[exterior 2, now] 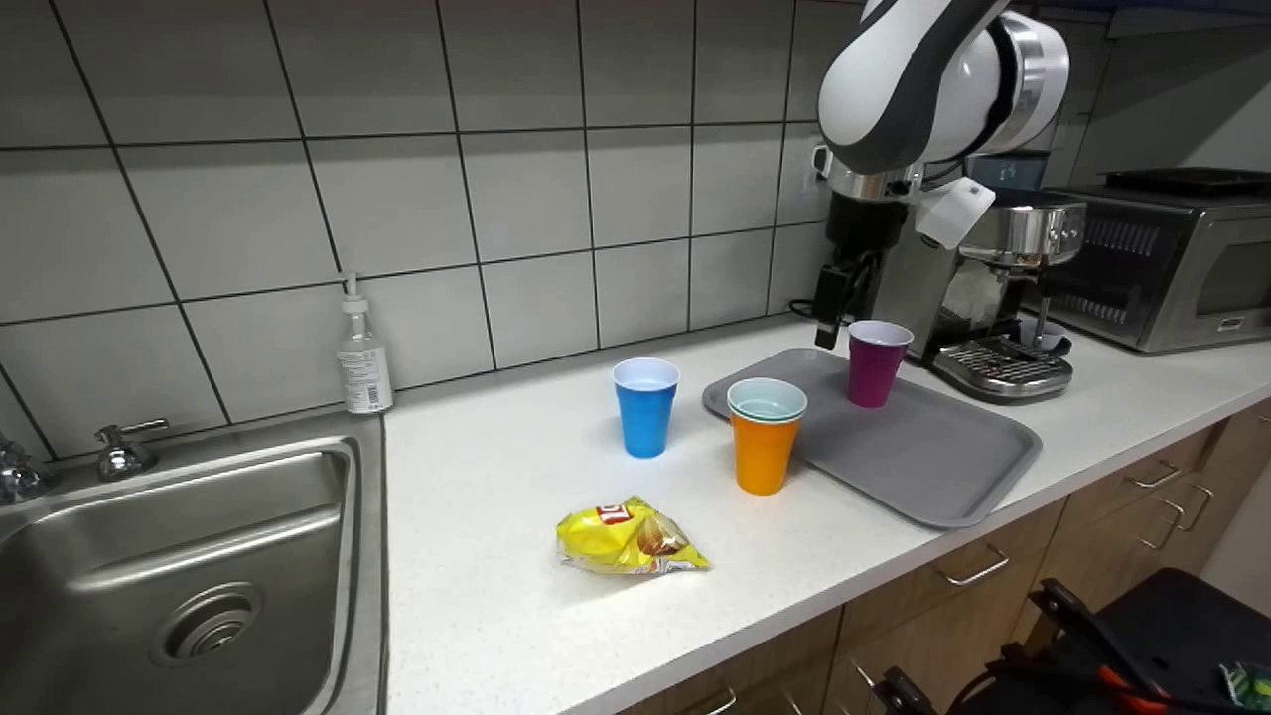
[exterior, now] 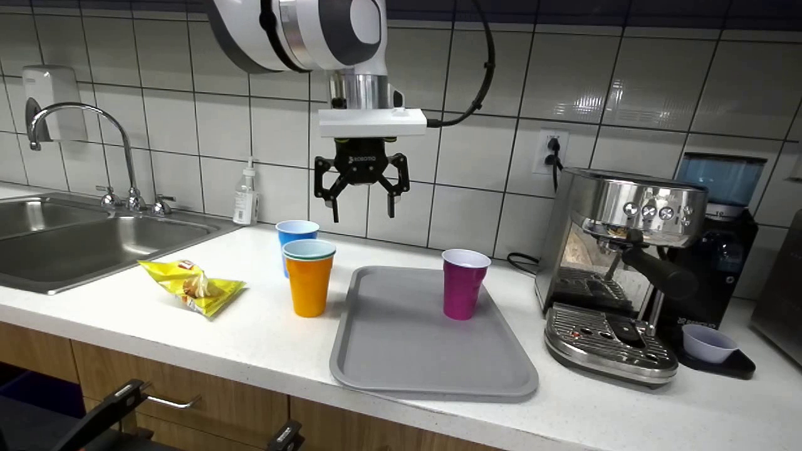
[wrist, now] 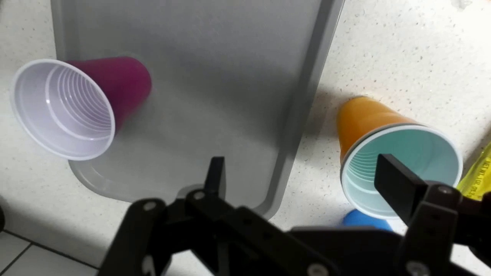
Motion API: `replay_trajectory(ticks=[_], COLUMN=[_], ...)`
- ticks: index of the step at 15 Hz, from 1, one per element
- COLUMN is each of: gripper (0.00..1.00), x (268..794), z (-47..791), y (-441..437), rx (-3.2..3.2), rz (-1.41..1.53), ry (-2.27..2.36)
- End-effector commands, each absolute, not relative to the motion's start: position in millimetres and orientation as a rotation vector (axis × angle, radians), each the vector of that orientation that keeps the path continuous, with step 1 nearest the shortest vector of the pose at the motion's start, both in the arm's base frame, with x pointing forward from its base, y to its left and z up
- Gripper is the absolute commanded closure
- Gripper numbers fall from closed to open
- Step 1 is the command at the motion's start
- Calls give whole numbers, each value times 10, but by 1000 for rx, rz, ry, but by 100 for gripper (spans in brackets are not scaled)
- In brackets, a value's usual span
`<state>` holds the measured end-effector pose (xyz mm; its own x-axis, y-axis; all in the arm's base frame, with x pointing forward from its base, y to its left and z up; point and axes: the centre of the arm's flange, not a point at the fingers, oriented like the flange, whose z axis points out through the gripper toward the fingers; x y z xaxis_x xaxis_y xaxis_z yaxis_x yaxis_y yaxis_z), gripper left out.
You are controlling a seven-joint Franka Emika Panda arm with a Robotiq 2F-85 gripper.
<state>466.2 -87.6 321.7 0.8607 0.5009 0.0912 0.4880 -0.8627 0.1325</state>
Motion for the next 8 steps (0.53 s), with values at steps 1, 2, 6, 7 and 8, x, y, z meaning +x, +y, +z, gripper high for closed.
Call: replay_trajectory(ticks=[1,2,6,7,8], gripper=[0,0,0,0,0], x=[4668,4674,4677,4677,4699], z=[3232,3242,3241,3239,3250], y=[-901,-915,-921,-921,-928], rx=[2940,2945,2951,2951,2951], rz=[182,183,181,180,180], ry=[763,753,742,742,739])
